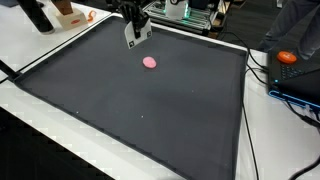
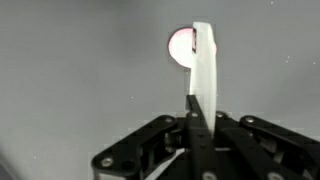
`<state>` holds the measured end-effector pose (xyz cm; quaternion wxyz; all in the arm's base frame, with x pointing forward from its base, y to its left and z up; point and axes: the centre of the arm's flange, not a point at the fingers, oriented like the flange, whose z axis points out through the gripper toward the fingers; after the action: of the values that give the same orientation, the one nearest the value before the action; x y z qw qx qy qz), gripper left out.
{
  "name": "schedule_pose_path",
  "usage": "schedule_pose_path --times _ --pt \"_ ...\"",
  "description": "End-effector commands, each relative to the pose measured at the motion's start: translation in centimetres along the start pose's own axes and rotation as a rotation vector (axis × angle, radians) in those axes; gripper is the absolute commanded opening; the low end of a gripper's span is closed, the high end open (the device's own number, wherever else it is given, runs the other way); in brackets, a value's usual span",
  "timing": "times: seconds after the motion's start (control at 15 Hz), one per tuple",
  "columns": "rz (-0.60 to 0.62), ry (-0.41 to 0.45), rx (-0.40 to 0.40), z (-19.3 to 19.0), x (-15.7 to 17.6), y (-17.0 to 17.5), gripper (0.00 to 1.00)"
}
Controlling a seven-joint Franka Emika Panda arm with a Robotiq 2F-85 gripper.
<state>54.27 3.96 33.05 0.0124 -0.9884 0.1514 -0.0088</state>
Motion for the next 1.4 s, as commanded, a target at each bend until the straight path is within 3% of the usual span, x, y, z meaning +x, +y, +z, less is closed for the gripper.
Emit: schedule_pose_path --times 0.0,0.27,0.6,0.67,1.13,1.33 --pt "-0.14 -0.031 -0.1 -2.4 -2.9 -1.9 0.01" --pt "-0.292 -0.059 -0.183 -4.5 -5.7 -4.7 0.01" --pt "-0.487 -0.031 -0.241 -8.0 -8.4 -8.5 0.01" --pt "-0.422 -0.041 -0.205 -6.4 -7.3 -8.0 0.04" --pt "-0.468 -0.027 -0.216 -7.7 -8.2 -8.9 0.01" --pt "-0.505 -0.008 -0.162 -4.6 -6.6 -9.3 0.01"
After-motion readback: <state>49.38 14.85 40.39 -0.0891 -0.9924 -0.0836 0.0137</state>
